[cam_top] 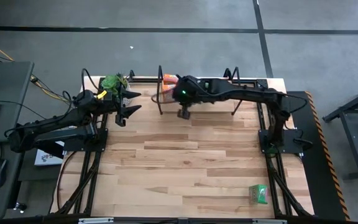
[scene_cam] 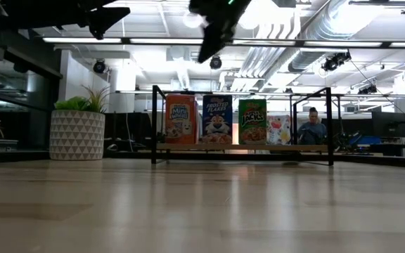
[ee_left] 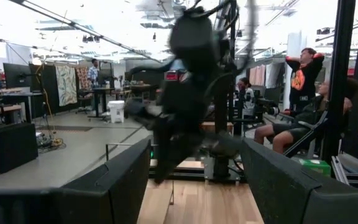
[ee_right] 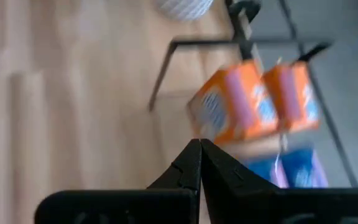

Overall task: Stack cereal on shelf
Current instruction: Put the green cereal box on the shelf aligned with the other green cereal box

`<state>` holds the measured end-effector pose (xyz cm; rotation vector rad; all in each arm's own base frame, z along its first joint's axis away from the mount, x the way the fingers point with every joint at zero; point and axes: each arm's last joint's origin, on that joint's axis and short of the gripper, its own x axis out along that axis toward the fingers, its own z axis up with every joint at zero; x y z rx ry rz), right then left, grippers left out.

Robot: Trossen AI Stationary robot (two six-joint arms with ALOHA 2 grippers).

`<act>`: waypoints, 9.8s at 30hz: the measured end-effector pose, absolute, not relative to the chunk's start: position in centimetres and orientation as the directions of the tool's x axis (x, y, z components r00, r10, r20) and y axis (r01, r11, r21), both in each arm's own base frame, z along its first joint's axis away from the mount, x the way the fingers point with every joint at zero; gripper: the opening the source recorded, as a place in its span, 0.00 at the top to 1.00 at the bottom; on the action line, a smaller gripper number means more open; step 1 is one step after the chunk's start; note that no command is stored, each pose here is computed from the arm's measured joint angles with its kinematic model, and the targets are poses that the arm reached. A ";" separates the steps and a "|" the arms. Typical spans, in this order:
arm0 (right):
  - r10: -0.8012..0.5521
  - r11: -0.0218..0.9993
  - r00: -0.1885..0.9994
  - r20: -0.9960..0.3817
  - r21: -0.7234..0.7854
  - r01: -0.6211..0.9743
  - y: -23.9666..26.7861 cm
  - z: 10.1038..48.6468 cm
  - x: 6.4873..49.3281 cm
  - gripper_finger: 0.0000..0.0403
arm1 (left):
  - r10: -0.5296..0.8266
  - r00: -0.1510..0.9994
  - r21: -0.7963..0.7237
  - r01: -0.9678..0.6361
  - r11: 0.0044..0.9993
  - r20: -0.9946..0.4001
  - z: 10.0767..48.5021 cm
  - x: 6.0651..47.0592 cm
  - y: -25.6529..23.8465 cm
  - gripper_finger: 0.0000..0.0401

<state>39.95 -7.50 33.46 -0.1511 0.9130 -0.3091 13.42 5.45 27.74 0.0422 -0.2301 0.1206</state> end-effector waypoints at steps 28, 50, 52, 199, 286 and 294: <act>-0.038 0.676 0.102 -0.994 0.050 0.735 10.4 34.9 27.1 0.89 | 0.113 0.966 -0.006 -0.114 0.993 0.234 27.8 13.4 5.4 0.40; 0.077 0.217 -0.137 -0.987 -0.118 0.969 23.3 32.6 16.3 0.27 | 0.101 0.967 -0.047 -0.092 0.995 0.233 27.8 13.4 5.3 0.40; 0.084 0.225 -0.173 -0.981 -0.150 0.963 24.1 32.4 15.3 0.27 | 0.101 0.967 -0.048 -0.092 0.995 0.233 27.8 13.4 5.3 0.40; -0.239 0.958 0.055 -0.969 -0.226 0.176 -14.8 27.7 34.9 0.70 | 0.123 0.969 -0.049 -0.115 0.992 0.213 27.6 13.5 5.4 0.40; -0.264 0.953 0.040 -0.964 -0.254 0.165 -14.9 29.1 34.6 0.52 | 0.124 0.974 -0.056 -0.115 0.992 0.191 27.3 13.5 5.4 0.40; -0.247 0.955 0.083 -0.965 -0.228 0.188 -15.3 29.1 34.8 0.52 | 0.124 0.974 -0.056 -0.115 0.992 0.192 27.4 13.5 5.4 0.40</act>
